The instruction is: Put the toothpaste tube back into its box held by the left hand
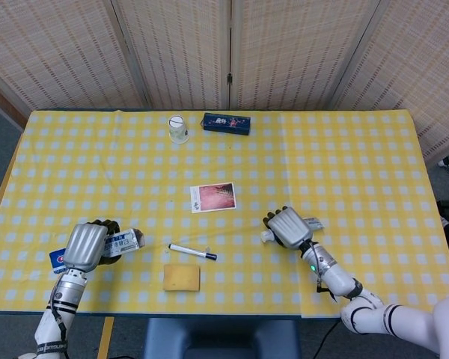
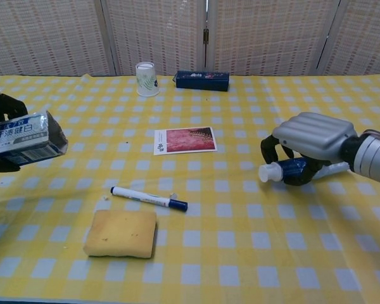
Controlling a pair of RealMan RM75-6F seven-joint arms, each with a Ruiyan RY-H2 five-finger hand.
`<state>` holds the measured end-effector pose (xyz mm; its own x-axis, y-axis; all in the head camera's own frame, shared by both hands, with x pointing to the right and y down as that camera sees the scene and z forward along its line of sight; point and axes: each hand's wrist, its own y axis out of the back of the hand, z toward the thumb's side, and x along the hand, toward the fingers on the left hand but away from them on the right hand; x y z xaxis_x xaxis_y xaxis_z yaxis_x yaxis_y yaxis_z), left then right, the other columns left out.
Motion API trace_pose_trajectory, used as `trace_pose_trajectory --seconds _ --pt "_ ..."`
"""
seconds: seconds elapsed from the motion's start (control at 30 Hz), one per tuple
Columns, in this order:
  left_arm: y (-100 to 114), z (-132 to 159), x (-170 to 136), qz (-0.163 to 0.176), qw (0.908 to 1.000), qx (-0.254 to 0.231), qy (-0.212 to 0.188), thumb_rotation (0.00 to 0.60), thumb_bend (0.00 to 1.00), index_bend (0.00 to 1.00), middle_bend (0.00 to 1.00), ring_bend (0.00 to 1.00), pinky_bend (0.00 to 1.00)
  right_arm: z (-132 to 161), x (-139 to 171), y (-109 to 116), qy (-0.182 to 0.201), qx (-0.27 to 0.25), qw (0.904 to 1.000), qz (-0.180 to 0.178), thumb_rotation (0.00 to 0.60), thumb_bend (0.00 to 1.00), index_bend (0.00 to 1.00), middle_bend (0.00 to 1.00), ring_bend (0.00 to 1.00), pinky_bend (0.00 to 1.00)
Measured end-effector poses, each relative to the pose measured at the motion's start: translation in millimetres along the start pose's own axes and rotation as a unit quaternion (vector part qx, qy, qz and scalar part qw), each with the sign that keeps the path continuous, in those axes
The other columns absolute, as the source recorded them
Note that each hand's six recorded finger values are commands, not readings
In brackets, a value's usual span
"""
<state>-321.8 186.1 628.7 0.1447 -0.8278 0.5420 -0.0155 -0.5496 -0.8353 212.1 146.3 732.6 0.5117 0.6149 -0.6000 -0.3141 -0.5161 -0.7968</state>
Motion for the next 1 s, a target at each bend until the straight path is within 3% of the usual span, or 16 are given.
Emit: trace_pose_trajectory --seconds 0.17,0.47,0.67,0.87,1.0 --pt "0.8 -3.9 0.4 0.001 1.0 -0.003 0.005 0.6 0.16 0.58 0.57 0.52 0.63 -4.4 1.6 7.1 -0.006 0.001 0.9998 -0.021 0.6 0.32 0.81 0.62 0.69 0.66" --pt "4.2 -23.3 4.3 -0.01 0.9993 -0.02 0.031 0.6 0.16 0.58 0.57 0.52 0.63 -26.0 16.9 44.9 -0.014 -0.068 0.9934 -0.091 0.6 0.32 0.82 0.66 0.78 0.77" --pt "-0.5 -32.8 7.1 -0.022 0.9982 -0.028 0.047 0.6 0.16 0.58 0.57 0.52 0.63 -37.9 29.4 66.6 -0.002 -0.14 0.9819 -0.128 0.6 0.37 0.82 0.66 0.85 0.86" --pt "-1.5 -30.7 8.3 -0.021 0.9984 -0.026 0.046 0.6 0.16 0.58 0.57 0.52 0.63 -48.3 40.3 77.2 0.008 -0.198 0.9694 -0.145 0.6 0.39 0.82 0.66 0.87 0.88" --pt "-0.7 -31.7 7.4 -0.018 0.9984 -0.025 0.048 0.6 0.16 0.58 0.57 0.52 0.63 -53.2 46.6 87.5 0.015 -0.243 0.955 -0.169 0.6 0.39 0.82 0.66 0.87 0.89"
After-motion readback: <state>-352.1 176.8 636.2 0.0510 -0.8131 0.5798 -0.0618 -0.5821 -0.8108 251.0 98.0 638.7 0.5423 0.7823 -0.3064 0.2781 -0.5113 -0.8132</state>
